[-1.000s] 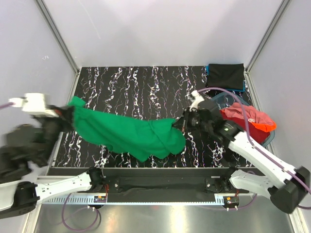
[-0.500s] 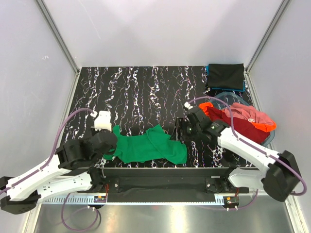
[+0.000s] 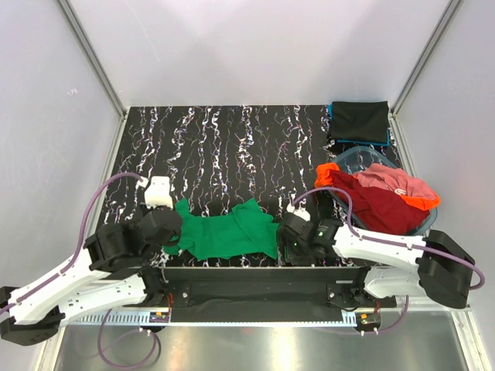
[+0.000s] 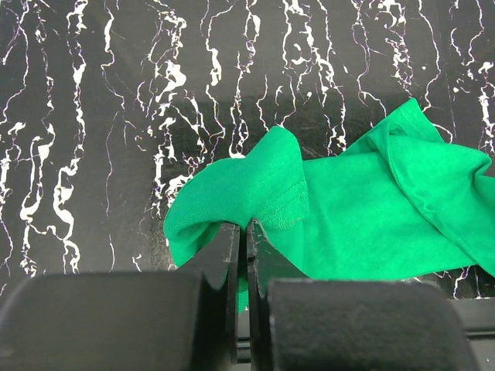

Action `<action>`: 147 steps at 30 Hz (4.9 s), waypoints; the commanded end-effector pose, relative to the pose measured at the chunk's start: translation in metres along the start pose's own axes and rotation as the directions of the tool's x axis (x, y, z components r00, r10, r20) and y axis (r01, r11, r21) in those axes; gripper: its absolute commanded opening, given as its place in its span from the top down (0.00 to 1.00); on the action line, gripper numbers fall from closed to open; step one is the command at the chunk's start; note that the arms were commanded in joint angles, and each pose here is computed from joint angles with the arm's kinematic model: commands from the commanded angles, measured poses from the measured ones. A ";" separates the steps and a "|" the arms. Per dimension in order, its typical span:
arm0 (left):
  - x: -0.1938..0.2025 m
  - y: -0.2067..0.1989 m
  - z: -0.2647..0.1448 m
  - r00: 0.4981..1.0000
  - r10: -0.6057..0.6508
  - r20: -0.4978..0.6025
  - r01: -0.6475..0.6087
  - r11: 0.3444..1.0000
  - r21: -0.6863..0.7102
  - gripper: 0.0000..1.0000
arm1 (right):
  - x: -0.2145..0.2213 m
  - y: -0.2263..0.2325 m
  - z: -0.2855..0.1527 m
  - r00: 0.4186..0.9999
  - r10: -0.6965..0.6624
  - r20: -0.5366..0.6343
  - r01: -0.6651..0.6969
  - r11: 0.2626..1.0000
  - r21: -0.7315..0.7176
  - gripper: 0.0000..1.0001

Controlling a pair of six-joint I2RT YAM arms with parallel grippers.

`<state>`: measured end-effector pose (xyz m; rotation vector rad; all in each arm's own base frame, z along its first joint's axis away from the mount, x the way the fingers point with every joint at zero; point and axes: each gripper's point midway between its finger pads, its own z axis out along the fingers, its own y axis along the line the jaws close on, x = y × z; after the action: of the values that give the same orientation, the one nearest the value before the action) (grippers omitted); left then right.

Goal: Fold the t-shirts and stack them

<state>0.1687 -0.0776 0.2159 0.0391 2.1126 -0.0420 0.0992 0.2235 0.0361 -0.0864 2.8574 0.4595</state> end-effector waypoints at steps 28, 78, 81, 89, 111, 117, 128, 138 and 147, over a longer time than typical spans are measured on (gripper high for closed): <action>-0.088 0.013 -0.048 0.970 -0.140 0.197 0.124 0.988 0.088 1.00 | -0.079 0.027 -0.075 0.932 -0.198 0.305 0.181 0.980 0.082 1.00; -0.069 -0.005 -0.064 0.988 -0.078 0.137 0.033 0.953 0.300 0.97 | -0.080 0.027 -0.083 0.934 0.081 0.348 -0.056 0.995 -0.082 0.15; -0.045 -0.015 -0.054 0.996 -0.051 0.073 0.025 0.948 0.318 0.97 | -0.107 0.055 -0.083 0.928 -0.056 0.369 0.070 0.997 -0.023 0.08; -0.049 -0.002 -0.088 0.988 -0.143 0.051 0.110 0.907 0.406 1.00 | -0.197 0.101 -0.041 0.936 -0.158 0.314 0.176 0.984 -0.029 0.08; -0.063 0.078 -0.155 0.936 -0.326 0.132 0.233 0.856 0.461 0.99 | -0.152 0.042 0.078 0.990 -0.137 0.026 0.132 0.982 0.138 0.19; -0.058 0.079 -0.153 0.938 -0.326 0.120 0.241 0.859 0.452 1.00 | -0.163 0.037 0.072 0.988 -0.131 0.080 0.119 0.984 0.135 0.21; -0.050 0.075 -0.135 0.946 -0.304 0.115 0.237 0.887 0.396 1.00 | -0.145 0.032 0.093 0.993 -0.114 0.010 0.113 0.991 0.078 0.99; -0.153 0.033 -0.109 0.914 -0.201 0.353 0.113 0.961 0.253 1.00 | -0.270 0.068 -0.018 0.947 -0.148 0.286 0.167 0.985 -0.040 1.00; -0.306 0.014 -0.178 0.770 -0.174 0.614 -0.007 0.959 0.282 1.00 | -0.368 0.089 -0.253 0.730 -0.122 0.672 0.199 0.979 -0.039 1.00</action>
<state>0.1916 -0.0888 0.4863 0.1439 1.6493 -0.2672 0.4292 0.2681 0.3396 -0.1243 2.1329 0.5530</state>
